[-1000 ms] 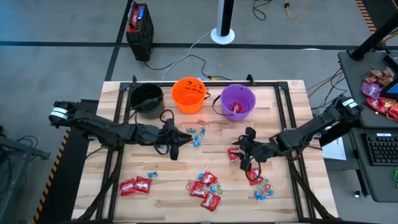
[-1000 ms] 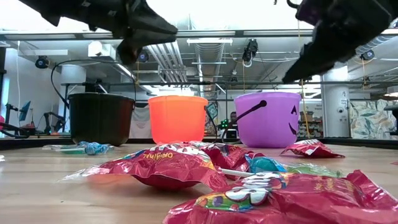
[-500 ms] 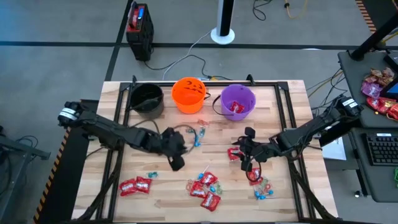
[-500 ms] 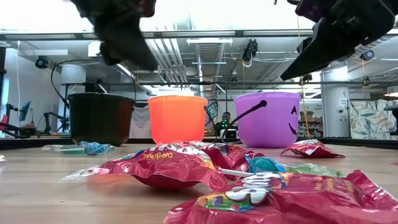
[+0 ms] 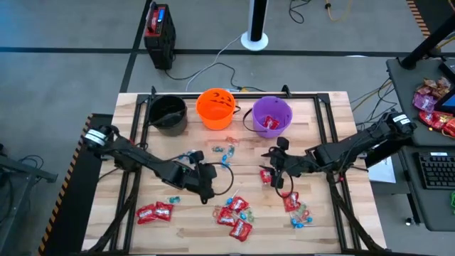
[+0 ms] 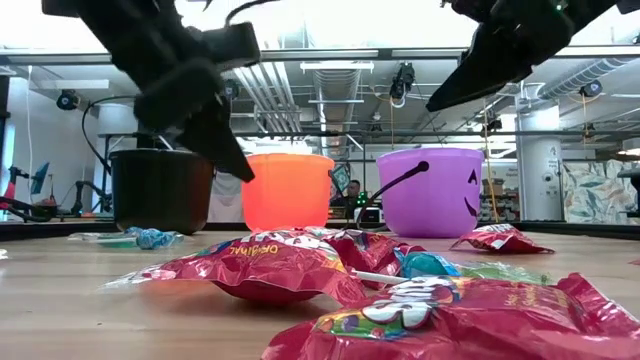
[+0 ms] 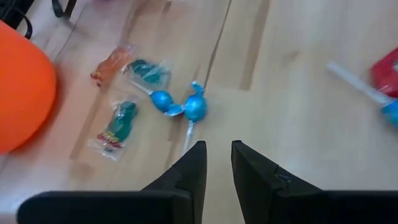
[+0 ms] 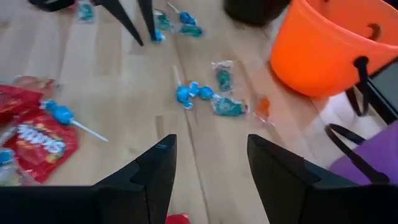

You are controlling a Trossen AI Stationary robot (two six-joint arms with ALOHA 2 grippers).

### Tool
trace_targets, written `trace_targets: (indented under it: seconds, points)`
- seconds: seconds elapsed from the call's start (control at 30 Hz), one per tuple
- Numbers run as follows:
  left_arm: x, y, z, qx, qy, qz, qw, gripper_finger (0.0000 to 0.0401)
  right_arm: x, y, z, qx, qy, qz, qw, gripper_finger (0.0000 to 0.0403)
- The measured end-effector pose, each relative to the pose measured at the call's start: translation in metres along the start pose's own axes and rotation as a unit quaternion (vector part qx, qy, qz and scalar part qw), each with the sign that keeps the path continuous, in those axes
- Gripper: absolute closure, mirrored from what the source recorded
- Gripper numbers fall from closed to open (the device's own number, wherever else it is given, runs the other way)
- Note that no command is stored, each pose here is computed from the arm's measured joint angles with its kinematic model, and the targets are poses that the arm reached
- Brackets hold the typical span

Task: Sort candy by brand, put in halloween buckets
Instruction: Put the blue candy into the orange bucket

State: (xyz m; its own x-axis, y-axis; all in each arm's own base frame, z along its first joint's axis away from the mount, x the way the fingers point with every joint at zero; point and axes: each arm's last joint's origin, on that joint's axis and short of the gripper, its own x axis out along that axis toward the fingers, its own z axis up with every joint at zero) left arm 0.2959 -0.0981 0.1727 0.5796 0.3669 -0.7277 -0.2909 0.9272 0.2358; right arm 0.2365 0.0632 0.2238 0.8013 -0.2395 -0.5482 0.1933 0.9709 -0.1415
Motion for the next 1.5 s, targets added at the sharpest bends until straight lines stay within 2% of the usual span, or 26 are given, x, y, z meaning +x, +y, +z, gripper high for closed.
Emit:
trace_targets:
  seconds: [0.23, 0.4, 0.57, 0.73, 0.87, 1.17, 1.3, 1.43, 1.5]
  points:
    - [0.019, 0.014, -0.007, 0.040, 0.008, 0.012, 0.999, 0.0302, 0.001, -0.002, -0.002, 0.012, 0.010, -0.005, 1.000, 0.0213]
    - [0.039, 0.035, -0.011, 0.034, 0.004, -0.035, 0.999, 0.0282, 0.001, -0.002, -0.002, 0.021, 0.010, -0.004, 1.000, 0.0213]
    - [0.053, 0.050, -0.020, 0.021, -0.003, -0.054, 0.998, 0.0281, 0.001, -0.002, -0.002, 0.030, 0.012, -0.005, 0.999, 0.0213]
    - [0.057, 0.053, -0.028, 0.023, -0.007, -0.058, 0.998, 0.0288, 0.001, -0.002, -0.003, 0.032, 0.013, -0.004, 0.999, 0.0213]
    - [0.057, 0.052, -0.029, 0.017, -0.019, -0.086, 0.996, 0.0292, 0.001, -0.002, -0.003, 0.034, 0.013, -0.004, 0.999, 0.0213]
    - [0.073, 0.046, -0.035, 0.020, -0.014, -0.083, 0.996, 0.0292, 0.001, -0.002, -0.003, 0.042, 0.014, -0.004, 0.999, 0.0213]
    - [0.081, 0.042, -0.034, 0.024, -0.011, -0.075, 0.997, 0.0312, 0.001, -0.002, -0.003, 0.042, 0.014, -0.004, 0.999, 0.0213]
    - [0.081, 0.041, -0.033, 0.028, -0.012, -0.081, 0.996, 0.0380, 0.001, -0.002, -0.003, 0.042, 0.015, -0.004, 0.999, 0.0213]
    - [0.080, 0.041, -0.033, 0.029, -0.012, -0.082, 0.996, 0.0392, 0.001, -0.002, -0.003, 0.041, 0.015, -0.004, 0.999, 0.0213]
